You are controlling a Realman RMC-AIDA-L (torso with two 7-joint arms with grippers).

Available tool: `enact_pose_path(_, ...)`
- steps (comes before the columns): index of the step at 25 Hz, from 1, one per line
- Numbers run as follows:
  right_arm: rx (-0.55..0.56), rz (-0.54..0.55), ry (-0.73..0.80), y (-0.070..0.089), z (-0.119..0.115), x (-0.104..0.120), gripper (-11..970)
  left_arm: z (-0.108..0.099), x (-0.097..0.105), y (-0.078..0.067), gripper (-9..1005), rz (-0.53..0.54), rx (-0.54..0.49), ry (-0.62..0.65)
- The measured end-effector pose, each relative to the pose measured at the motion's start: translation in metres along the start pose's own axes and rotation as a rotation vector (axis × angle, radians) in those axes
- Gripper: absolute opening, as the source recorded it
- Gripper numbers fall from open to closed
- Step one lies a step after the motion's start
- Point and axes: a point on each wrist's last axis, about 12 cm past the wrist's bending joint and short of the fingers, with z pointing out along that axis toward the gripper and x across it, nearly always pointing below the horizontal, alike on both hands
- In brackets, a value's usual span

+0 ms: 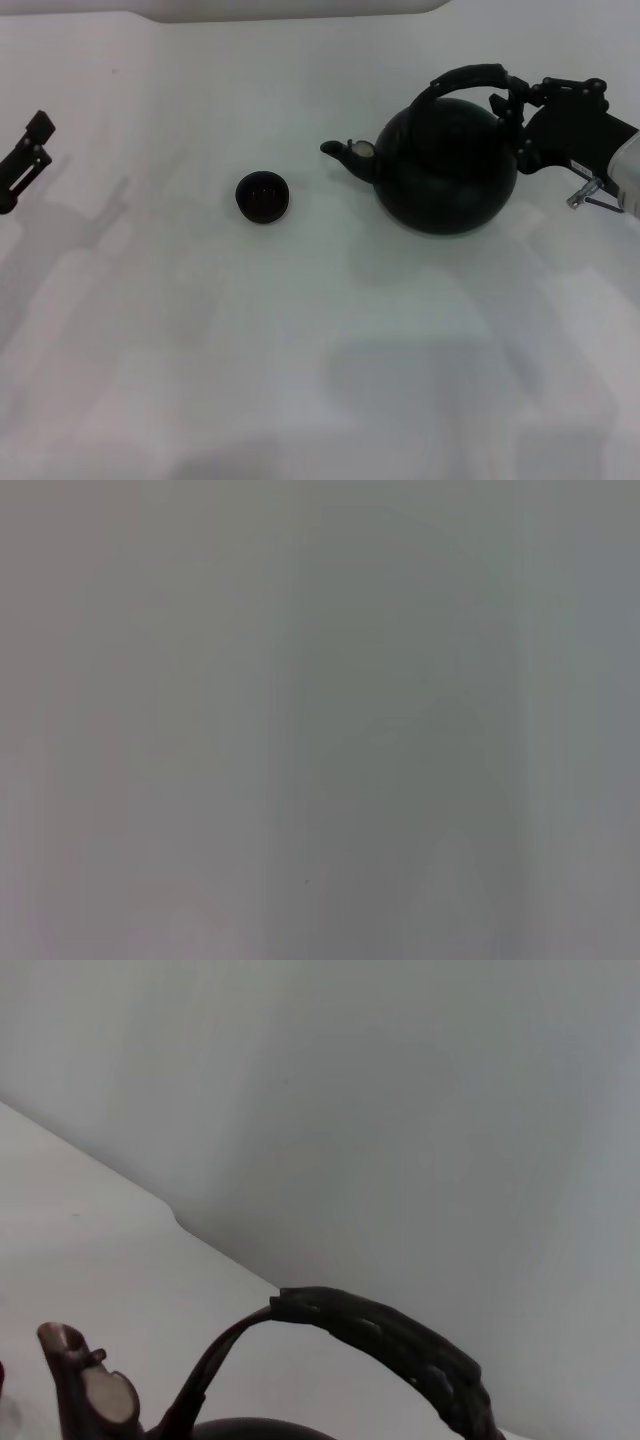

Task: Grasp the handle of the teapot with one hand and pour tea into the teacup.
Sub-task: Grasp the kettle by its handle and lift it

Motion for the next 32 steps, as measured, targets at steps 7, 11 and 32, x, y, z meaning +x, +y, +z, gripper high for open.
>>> enact_pose_path(7, -0.007, -0.025, 0.001, 0.002, 0.0, 0.001, 155, 0.0, 0.001, 0.001, 817, 0.0, -0.006, 0.006)
enact_pose_path(11, -0.009, -0.04, -0.001, 0.003, -0.001, 0.002, 147, 0.0, 0.001, 0.001, 817, 0.0, -0.006, 0.007)
enact_pose_path(32, 0.014, -0.017, -0.111, -0.001, 0.0, -0.031, 112, -0.009, 0.009, -0.003, 817, -0.02, -0.027, 0.033)
